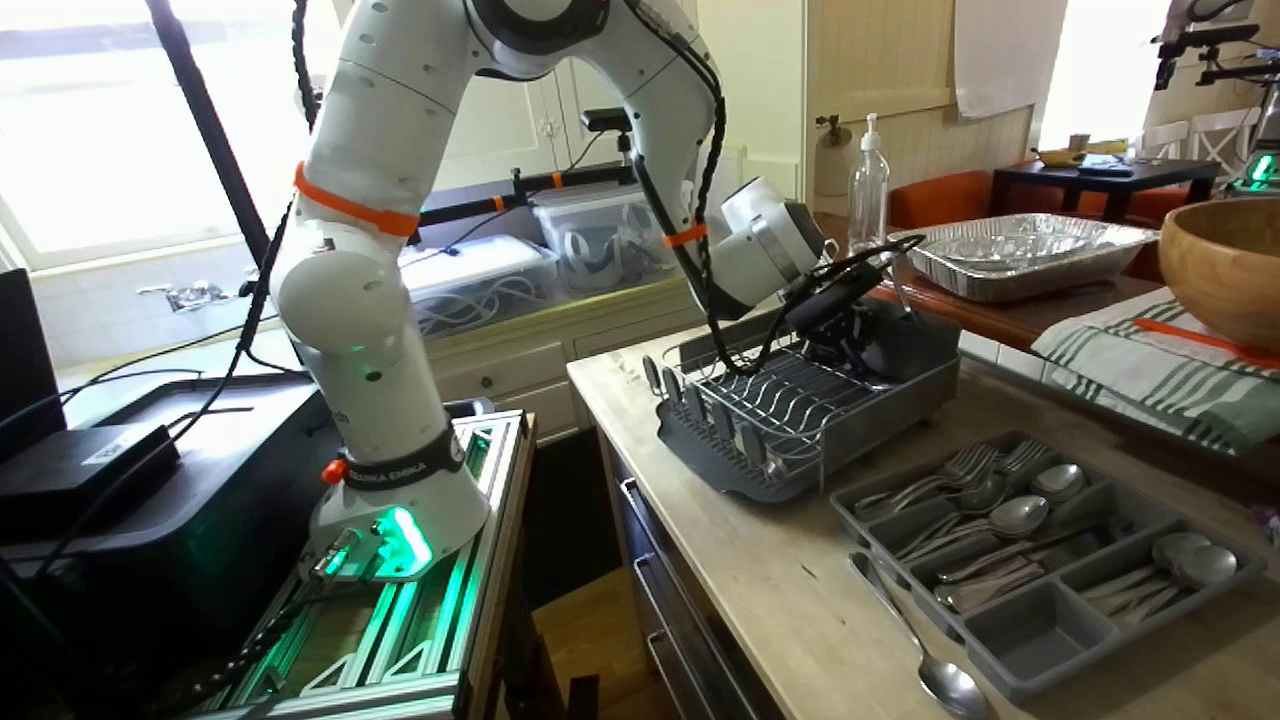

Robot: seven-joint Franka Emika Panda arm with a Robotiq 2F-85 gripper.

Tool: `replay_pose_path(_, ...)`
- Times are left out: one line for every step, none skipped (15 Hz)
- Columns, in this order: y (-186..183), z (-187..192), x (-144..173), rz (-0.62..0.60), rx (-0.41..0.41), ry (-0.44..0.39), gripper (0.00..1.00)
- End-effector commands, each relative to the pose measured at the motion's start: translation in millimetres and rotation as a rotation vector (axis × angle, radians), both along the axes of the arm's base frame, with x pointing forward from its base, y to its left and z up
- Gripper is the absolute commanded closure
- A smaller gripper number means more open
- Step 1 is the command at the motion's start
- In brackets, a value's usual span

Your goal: Put the forks in the gray tray

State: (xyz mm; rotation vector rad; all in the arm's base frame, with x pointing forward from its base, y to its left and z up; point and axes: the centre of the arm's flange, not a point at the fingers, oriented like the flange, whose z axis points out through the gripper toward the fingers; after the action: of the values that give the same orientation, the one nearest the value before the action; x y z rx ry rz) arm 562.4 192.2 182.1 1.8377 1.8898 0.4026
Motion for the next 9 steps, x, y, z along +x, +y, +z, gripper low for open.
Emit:
replay_pose_path(7.3, -4.6, -11.7, 0.035, 0.011, 0.019, 0.98)
replay_pose_path(8.8, 5.3, -19.8, 0.056, 0.02, 0.001, 0.98)
replay_pose_path(8.3, 20.9, -34.1, 0.084, 0.015, -0.02, 0.99)
replay_pose_path(7.6, 32.7, -46.3, 0.109, 0.014, -0.038, 1.0)
replay_pose_path(8.1, 41.6, -56.3, 0.131, 0.008, -0.049, 0.99)
replay_pose_path(7.8, 52.0, -67.9, 0.141, 0.005, -0.062, 1.0)
replay_pose_path(7.9, 59.1, -75.6, 0.144, -0.008, -0.062, 0.99)
replay_pose_path(7.4, 65.1, -82.6, 0.148, -0.012, -0.06, 0.99)
replay_pose_path(6.5, 70.5, -90.8, 0.154, -0.009, -0.061, 0.99)
